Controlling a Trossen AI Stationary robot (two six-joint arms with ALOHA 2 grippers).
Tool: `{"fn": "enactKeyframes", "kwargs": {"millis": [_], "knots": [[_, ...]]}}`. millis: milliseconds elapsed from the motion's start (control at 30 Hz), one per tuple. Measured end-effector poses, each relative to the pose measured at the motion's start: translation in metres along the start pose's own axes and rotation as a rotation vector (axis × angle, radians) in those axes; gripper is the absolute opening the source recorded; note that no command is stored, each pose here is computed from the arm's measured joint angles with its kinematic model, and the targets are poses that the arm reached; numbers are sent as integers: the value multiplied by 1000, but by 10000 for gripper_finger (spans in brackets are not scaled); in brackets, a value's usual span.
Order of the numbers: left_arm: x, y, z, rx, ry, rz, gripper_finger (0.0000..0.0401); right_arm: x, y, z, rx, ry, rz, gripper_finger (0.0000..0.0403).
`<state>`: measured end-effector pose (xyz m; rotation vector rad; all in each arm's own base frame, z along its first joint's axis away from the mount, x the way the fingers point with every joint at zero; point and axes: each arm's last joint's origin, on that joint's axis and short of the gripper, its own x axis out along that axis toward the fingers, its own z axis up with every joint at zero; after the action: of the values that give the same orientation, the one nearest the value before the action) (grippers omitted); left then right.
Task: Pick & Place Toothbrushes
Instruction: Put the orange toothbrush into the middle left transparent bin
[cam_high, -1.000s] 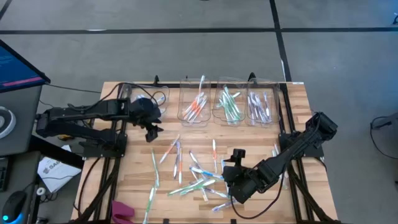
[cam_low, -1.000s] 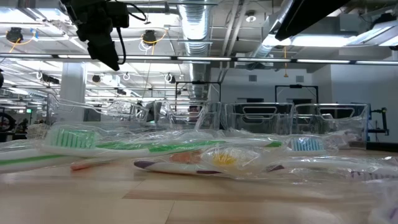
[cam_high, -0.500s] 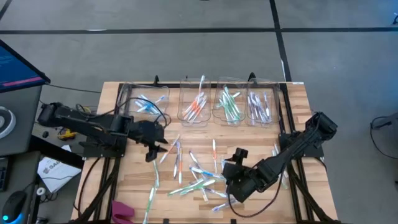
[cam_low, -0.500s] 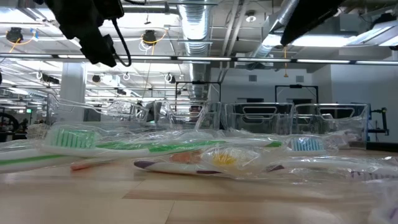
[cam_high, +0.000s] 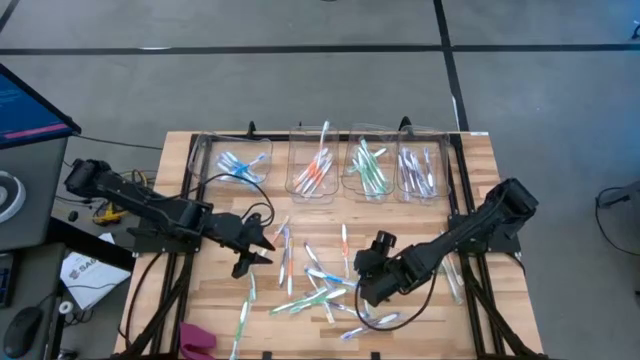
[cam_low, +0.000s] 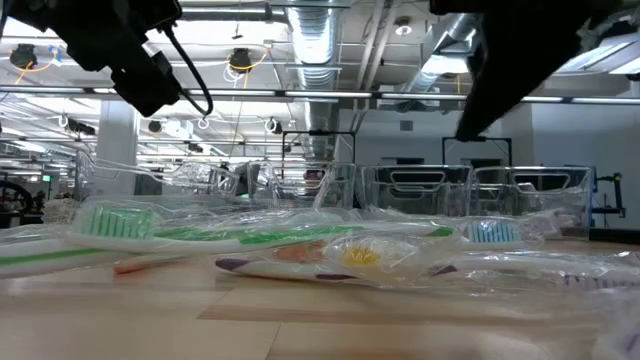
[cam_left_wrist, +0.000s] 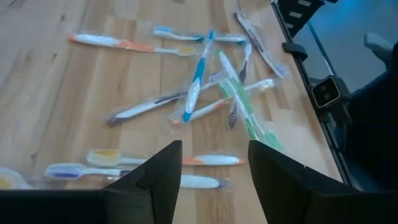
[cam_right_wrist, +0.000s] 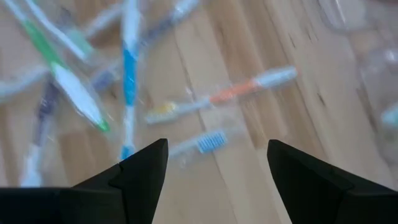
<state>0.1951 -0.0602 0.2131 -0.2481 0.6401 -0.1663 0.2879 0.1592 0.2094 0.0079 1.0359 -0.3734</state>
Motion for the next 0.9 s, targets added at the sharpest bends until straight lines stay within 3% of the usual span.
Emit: {"fn": "enactKeyframes", "kwargs": {"millis": [267, 367, 533, 700, 900], "knots": [[1, 0, 0, -41, -40, 47, 177, 15, -15, 24, 110, -37, 50, 270], [1, 1, 1, -55, -52, 64, 177, 23, -26, 34, 200, -50, 47, 270], [1, 1, 1, -90, -57, 64, 177, 33, -42, 45, 250, -62, 23, 270], [1, 1, 1, -93, -59, 66, 177, 44, -49, 44, 382, -76, 23, 270], [0, 2, 2, -93, -82, 113, 177, 62, -50, 26, 444, -98, 37, 270]]}}
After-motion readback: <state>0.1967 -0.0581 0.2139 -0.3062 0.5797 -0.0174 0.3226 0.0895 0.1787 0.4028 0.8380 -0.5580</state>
